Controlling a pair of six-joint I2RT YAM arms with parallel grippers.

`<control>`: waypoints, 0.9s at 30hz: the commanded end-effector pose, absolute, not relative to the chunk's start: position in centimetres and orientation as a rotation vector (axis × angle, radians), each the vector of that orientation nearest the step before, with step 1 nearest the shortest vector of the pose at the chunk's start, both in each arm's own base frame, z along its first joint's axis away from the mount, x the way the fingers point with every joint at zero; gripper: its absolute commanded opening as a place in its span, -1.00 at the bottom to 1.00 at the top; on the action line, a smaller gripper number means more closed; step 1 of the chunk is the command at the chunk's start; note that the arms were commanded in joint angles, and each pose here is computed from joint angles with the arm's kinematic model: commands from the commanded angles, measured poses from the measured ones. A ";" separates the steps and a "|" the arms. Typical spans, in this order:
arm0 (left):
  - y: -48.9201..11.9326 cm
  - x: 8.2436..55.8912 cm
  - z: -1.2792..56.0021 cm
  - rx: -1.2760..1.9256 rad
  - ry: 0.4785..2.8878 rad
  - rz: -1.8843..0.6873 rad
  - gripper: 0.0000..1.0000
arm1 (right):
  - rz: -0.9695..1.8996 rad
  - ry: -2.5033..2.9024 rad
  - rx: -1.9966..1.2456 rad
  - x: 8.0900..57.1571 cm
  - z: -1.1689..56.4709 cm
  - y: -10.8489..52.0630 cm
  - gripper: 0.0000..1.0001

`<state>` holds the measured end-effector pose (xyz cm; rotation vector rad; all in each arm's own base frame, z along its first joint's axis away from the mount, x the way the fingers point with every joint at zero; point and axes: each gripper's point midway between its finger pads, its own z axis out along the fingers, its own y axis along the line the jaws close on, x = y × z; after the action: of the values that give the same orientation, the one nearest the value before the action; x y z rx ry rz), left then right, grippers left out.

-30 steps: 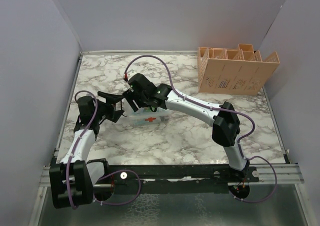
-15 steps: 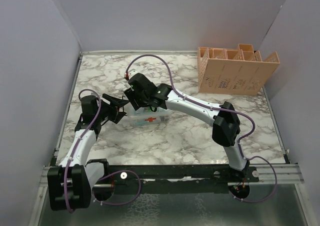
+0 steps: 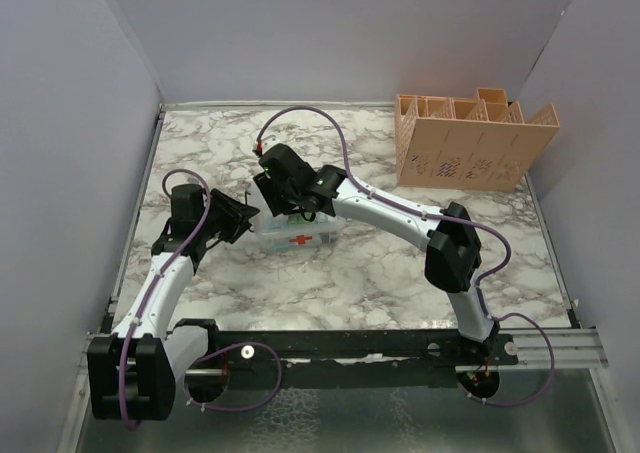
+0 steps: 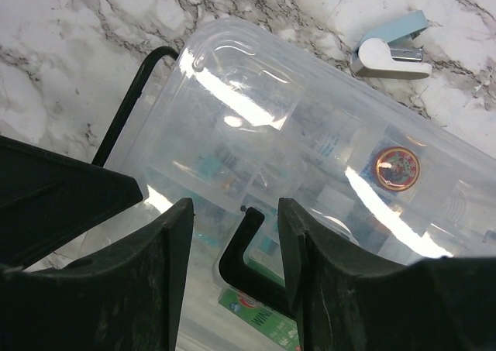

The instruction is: Organize the medicine kit

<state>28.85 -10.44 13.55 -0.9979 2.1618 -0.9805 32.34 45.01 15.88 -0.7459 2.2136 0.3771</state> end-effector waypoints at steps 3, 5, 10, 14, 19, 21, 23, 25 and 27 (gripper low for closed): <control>-9.3 27.8 11.9 -0.939 2.263 -0.788 0.02 | 0.277 2.413 -0.828 29.9 10.2 42.1 -0.06; -9.0 27.4 11.1 -0.925 2.299 -0.741 0.10 | 0.278 2.415 -0.829 29.8 10.2 42.0 -0.06; -9.0 26.6 10.4 -0.882 2.346 -0.713 -0.01 | 0.288 2.419 -0.829 29.7 9.9 42.2 -0.06; -9.2 26.4 10.5 -0.846 2.368 -0.705 -0.18 | 0.287 2.421 -0.827 29.7 9.9 42.2 -0.07; -9.3 26.0 9.8 -0.822 2.414 -0.677 -0.30 | 0.290 2.422 -0.824 29.8 9.8 42.3 -0.07; -9.3 25.8 9.5 -0.812 2.433 -0.666 -0.35 | 0.290 2.423 -0.823 29.8 9.8 42.3 -0.07; -9.3 25.6 9.2 -0.798 2.449 -0.650 -0.41 | 0.287 2.425 -0.824 29.8 9.7 42.2 -0.07; -9.3 25.7 9.2 -0.792 2.455 -0.639 -0.49 | 0.289 2.425 -0.823 29.7 9.7 42.3 -0.07; -9.3 25.7 9.2 -0.783 2.455 -0.628 -0.60 | 0.286 2.424 -0.822 29.8 9.7 42.2 -0.07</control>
<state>28.79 -10.13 13.51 -0.7657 2.2642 -0.7884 32.42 44.93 15.83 -0.7417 2.2175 0.3832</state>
